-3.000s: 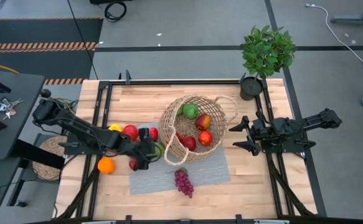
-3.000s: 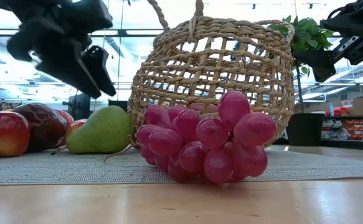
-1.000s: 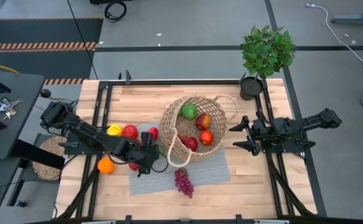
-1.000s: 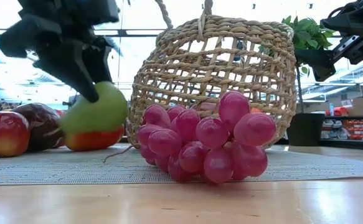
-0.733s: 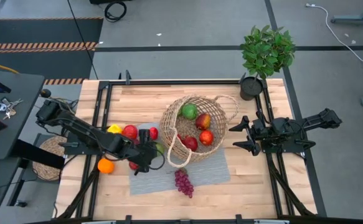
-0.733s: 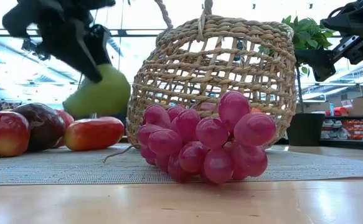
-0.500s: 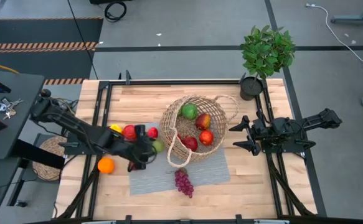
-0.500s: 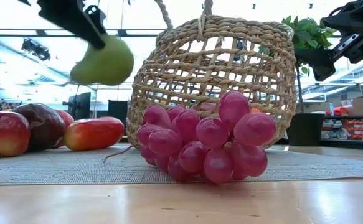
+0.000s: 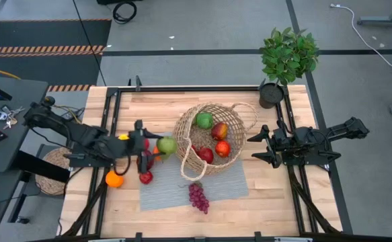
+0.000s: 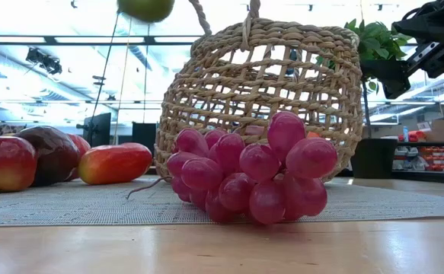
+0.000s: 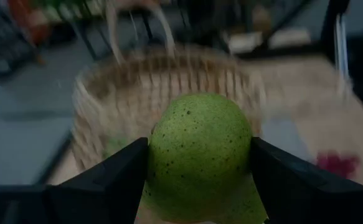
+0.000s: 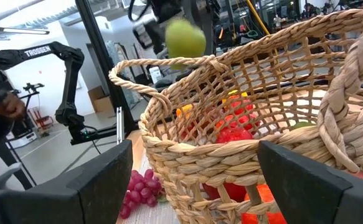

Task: Build produce basket
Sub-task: Put the pear into the brown basket

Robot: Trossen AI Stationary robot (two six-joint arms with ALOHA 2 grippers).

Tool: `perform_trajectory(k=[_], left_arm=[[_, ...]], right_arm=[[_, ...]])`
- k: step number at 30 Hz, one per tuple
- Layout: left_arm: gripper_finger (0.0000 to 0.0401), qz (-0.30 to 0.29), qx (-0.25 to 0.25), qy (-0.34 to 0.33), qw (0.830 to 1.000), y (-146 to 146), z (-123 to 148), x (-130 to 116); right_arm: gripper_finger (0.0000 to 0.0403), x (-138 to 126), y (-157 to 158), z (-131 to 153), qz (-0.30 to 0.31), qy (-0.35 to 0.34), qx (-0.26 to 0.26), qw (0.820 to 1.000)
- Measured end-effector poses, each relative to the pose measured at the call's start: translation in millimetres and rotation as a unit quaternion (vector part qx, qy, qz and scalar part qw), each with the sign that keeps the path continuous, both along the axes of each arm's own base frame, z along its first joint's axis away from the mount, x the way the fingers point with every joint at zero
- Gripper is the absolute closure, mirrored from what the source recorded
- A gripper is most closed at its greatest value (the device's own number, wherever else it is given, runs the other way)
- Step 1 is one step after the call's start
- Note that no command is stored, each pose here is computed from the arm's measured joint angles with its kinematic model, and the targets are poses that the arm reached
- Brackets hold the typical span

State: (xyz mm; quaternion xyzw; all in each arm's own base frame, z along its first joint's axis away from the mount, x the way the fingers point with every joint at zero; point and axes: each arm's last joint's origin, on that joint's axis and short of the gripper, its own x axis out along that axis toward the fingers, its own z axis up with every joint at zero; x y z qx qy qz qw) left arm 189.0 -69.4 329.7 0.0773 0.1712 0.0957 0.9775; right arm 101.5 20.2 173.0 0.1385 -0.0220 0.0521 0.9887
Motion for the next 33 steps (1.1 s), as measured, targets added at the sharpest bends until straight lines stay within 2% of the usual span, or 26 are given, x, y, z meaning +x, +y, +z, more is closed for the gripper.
perform_trajectory(k=[4,7,11,14,20,29,33], left_arm=[[0.0137,0.015,0.038,-0.083,0.996,3.5,22.2,-3.4],[0.0137,0.026,0.064,-0.150,0.986,5.5,40.5,-6.1],[0.0136,0.041,0.061,-0.254,0.965,8.1,65.4,-11.3],[0.0136,0.058,0.051,-0.307,0.949,10.2,77.5,-15.3],[0.0137,0.117,0.055,-0.304,0.944,22.0,75.4,-5.2],[0.0137,0.192,0.011,-0.272,0.943,44.8,42.9,49.3],[0.0134,0.195,-0.020,-0.266,0.944,49.2,27.0,69.9]], right_arm=[[0.0055,0.0,0.0,0.0,0.000,0.000,0.000,1.000],[0.0055,0.0,0.0,0.0,0.000,0.000,0.000,1.000],[0.0055,0.0,0.0,0.0,0.000,0.000,0.000,1.000],[0.0055,0.0,0.0,0.0,0.000,0.000,0.000,1.000],[0.0055,0.0,0.0,0.0,0.000,0.000,0.000,1.000],[0.0055,0.0,0.0,0.0,0.000,0.000,0.000,1.000],[0.0055,0.0,0.0,0.0,0.000,0.000,0.000,1.000]])
